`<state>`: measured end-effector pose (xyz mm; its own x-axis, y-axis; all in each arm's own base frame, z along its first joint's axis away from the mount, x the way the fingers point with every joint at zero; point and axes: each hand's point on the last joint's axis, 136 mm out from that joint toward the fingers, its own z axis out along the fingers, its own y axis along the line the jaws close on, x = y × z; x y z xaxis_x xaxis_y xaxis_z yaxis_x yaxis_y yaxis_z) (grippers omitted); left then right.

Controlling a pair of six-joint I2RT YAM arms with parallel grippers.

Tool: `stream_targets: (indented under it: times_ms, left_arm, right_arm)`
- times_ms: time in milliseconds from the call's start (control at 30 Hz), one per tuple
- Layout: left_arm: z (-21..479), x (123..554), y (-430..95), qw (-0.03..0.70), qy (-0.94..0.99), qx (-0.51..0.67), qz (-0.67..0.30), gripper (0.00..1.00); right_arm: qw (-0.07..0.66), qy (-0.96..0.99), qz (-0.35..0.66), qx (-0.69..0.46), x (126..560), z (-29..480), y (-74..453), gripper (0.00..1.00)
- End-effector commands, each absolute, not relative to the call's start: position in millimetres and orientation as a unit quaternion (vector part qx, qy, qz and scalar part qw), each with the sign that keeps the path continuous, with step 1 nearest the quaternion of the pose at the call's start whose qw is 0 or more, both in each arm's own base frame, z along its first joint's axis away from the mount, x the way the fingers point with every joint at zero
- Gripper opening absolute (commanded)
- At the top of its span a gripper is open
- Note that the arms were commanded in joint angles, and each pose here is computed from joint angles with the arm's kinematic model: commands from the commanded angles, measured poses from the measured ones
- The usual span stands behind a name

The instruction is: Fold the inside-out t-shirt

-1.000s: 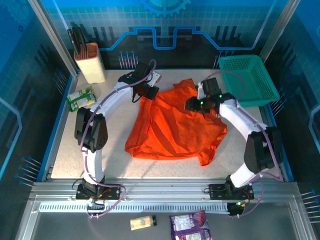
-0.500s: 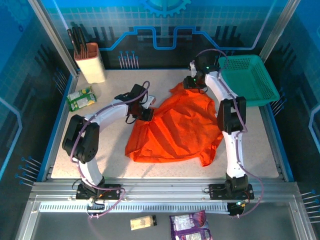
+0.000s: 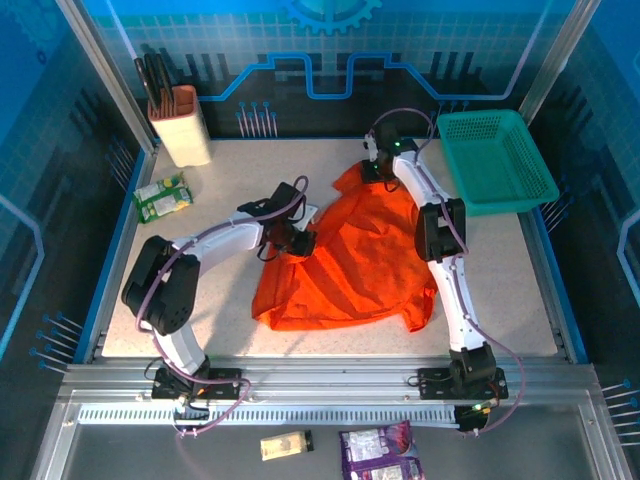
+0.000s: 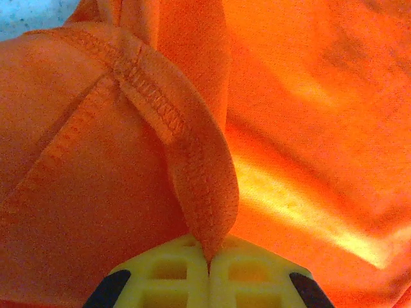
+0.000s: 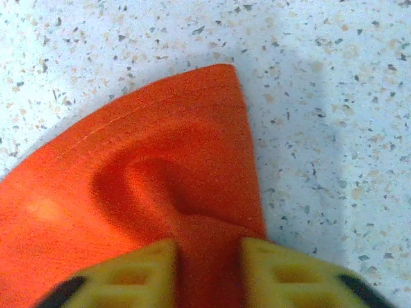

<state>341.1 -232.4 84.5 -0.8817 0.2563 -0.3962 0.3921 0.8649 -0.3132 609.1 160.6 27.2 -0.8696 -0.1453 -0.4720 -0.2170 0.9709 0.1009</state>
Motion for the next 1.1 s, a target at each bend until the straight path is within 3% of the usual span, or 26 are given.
stream_targets:
  times_ms: [0,67,233,367,500,667,767,867,967,1067]
  left_arm:
    - [121,355,-226,0.226,0.94,0.15,-0.207,0.0]
    - [138,366,-215,0.248,0.936,0.128,-0.214,0.0]
    - [204,405,-174,0.32,0.908,0.034,-0.269,0.0]
    - [289,441,-143,0.401,0.864,0.007,-0.305,0.0]
    - [389,466,-109,0.476,0.806,-0.011,-0.351,0.0]
    - [487,460,-63,0.56,0.73,-0.034,-0.391,0.0]
    - [498,447,-48,0.567,0.712,-0.05,-0.411,0.0]
    - [462,432,-44,0.549,0.727,-0.074,-0.406,0.0]
    - [386,412,-38,0.509,0.761,-0.126,-0.383,0.04]
    - [273,378,-35,0.43,0.811,-0.187,-0.35,0.07]
  right_arm:
    - [0.234,0.966,0.081,-0.067,607,36,149,0.09]
    - [0.255,0.961,0.096,-0.042,612,64,136,0.0]
    - [0.351,0.927,0.13,0.008,623,176,99,0.0]
    - [0.448,0.877,0.168,0.049,624,288,67,0.0]
    - [0.551,0.805,0.206,0.076,601,408,35,0.0]
    - [0.627,0.743,0.217,0.088,546,505,2,0.0]
    - [0.631,0.742,0.212,0.08,515,513,1,0.0]
    - [0.613,0.754,0.223,0.074,482,486,11,0.0]
    - [0.572,0.786,0.23,0.057,446,424,31,0.0]
    - [0.491,0.844,0.211,0.052,411,322,50,0.0]
